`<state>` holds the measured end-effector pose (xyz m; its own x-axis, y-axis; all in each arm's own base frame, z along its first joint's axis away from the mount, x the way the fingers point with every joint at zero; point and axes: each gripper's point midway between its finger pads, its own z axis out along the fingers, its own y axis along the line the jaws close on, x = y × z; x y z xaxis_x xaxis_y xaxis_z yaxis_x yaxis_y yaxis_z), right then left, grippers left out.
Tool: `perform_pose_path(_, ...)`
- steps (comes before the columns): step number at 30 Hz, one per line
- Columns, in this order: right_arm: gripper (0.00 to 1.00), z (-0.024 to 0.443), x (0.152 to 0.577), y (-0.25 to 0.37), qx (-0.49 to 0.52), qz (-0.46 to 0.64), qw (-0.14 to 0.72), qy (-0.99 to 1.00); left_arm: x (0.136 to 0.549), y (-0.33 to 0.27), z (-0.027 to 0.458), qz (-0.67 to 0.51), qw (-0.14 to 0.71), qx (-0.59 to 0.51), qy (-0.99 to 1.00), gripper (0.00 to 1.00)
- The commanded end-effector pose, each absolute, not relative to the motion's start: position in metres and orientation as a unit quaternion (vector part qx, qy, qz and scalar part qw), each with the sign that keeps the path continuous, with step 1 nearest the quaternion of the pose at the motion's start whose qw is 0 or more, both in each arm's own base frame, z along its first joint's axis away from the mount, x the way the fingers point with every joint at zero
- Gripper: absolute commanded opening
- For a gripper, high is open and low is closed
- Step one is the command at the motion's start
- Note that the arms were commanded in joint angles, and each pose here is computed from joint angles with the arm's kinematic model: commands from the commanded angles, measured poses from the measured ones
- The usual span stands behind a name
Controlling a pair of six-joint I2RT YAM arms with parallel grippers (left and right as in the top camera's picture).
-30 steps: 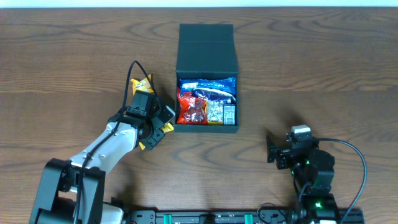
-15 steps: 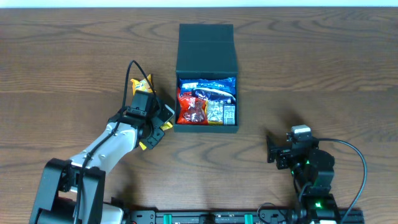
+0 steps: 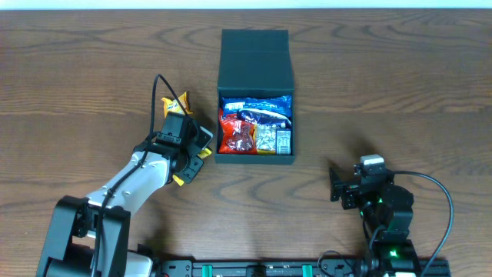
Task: Pack container
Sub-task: 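Lift the Julie's packet and carry it toward the box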
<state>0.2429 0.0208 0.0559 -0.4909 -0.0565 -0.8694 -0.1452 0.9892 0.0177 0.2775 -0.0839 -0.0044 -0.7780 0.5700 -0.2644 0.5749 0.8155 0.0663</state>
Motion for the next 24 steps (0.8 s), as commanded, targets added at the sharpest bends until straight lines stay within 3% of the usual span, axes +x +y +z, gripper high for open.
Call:
perform_pose_path(1,0.99,0.055,0.243,0.019,-0.053,0.043,0.501,0.863,0.262,-0.073,-0.021,0.003,0.104,0.273,0.956,0.21)
perform_pose_path(12,0.99,0.055,0.243,0.019,-0.053,0.043,0.502,0.862,0.278,-0.081,-0.012,-0.011,0.130,0.187,0.974,0.22)
perform_pose_path(24,0.99,0.055,0.243,0.019,-0.053,0.043,0.502,0.862,0.301,-0.101,0.038,-0.017,0.127,0.164,0.978,0.18)
